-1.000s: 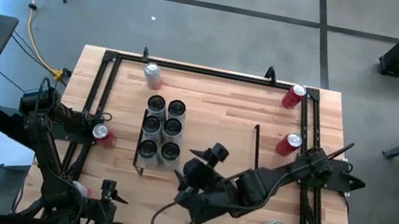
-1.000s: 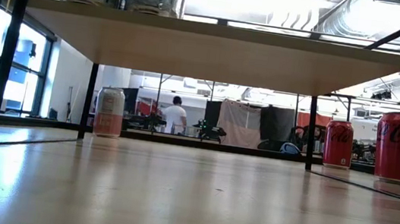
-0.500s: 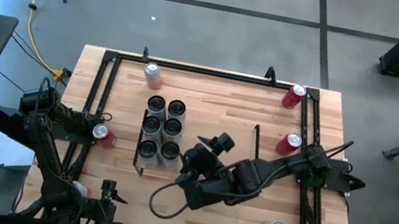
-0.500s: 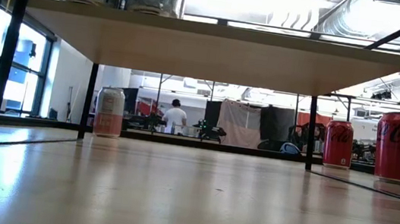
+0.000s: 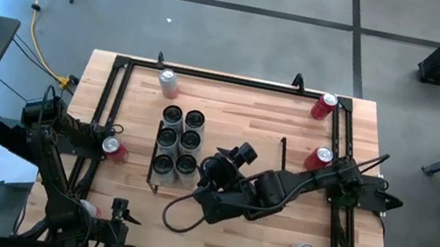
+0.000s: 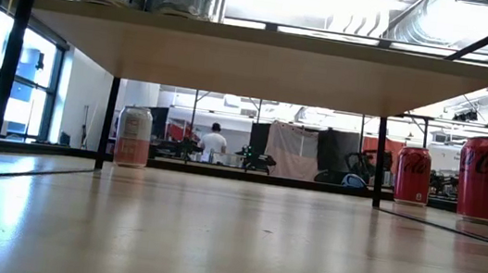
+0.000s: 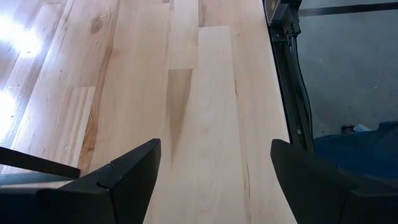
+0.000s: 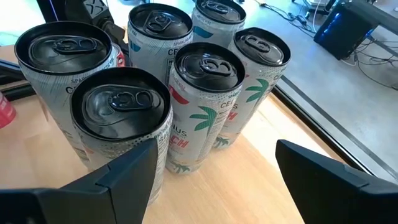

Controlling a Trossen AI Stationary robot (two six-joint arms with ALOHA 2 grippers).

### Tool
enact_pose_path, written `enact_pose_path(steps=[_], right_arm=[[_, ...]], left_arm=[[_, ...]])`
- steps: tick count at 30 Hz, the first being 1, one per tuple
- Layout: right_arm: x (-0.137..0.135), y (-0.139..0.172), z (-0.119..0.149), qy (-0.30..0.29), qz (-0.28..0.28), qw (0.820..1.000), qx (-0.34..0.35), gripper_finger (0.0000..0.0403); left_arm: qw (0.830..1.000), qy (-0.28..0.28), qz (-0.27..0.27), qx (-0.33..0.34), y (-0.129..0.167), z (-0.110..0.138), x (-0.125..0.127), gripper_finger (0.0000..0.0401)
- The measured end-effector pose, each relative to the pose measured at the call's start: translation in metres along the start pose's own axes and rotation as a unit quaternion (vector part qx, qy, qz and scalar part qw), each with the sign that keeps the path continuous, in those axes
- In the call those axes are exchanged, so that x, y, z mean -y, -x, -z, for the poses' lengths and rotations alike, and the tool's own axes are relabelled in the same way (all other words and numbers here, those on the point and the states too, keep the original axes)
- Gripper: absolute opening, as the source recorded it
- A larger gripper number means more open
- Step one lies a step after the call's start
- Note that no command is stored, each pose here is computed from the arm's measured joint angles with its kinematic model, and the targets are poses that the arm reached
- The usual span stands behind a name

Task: Place canned beverage on shelf
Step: Put the white pink soda can aligned with the other white pink soda cans on the shelf

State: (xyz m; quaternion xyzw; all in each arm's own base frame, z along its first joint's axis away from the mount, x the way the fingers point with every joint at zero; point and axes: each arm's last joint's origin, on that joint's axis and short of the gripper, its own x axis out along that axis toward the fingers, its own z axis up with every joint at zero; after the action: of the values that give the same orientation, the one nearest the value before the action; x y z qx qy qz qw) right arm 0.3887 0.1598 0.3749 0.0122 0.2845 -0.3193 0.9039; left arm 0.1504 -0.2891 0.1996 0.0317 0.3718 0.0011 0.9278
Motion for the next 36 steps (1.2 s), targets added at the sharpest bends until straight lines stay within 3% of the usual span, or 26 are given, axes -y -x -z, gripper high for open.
enact_pose_path(steps=[5, 13, 24, 29, 36], right_arm=[[-0.001, 0.001, 0.001, 0.002, -0.003, 1.0, -0.003, 0.0312], [-0.016, 0.017, 0.013, 0.009, -0.061, 0.998, -0.032, 0.0312], [-0.053, 0.022, 0.04, -0.004, -0.051, 0.999, 0.002, 0.0312], [-0.076, 0.025, 0.061, 0.069, -0.031, 0.996, 0.037, 0.0312], [-0.109, 0.043, 0.091, 0.178, -0.046, 0.98, 0.077, 0.0312]], left_arm=[[1.0, 0.0, 0.0, 0.0, 0.0, 0.0, 0.0, 0.0294], [1.0, 0.0, 0.0, 0.0, 0.0, 0.0, 0.0, 0.0294], [1.0, 0.0, 0.0, 0.0, 0.0, 0.0, 0.0, 0.0294], [1.0, 0.0, 0.0, 0.0, 0.0, 0.0, 0.0, 0.0294], [1.0, 0.0, 0.0, 0.0, 0.0, 0.0, 0.0, 0.0294]])
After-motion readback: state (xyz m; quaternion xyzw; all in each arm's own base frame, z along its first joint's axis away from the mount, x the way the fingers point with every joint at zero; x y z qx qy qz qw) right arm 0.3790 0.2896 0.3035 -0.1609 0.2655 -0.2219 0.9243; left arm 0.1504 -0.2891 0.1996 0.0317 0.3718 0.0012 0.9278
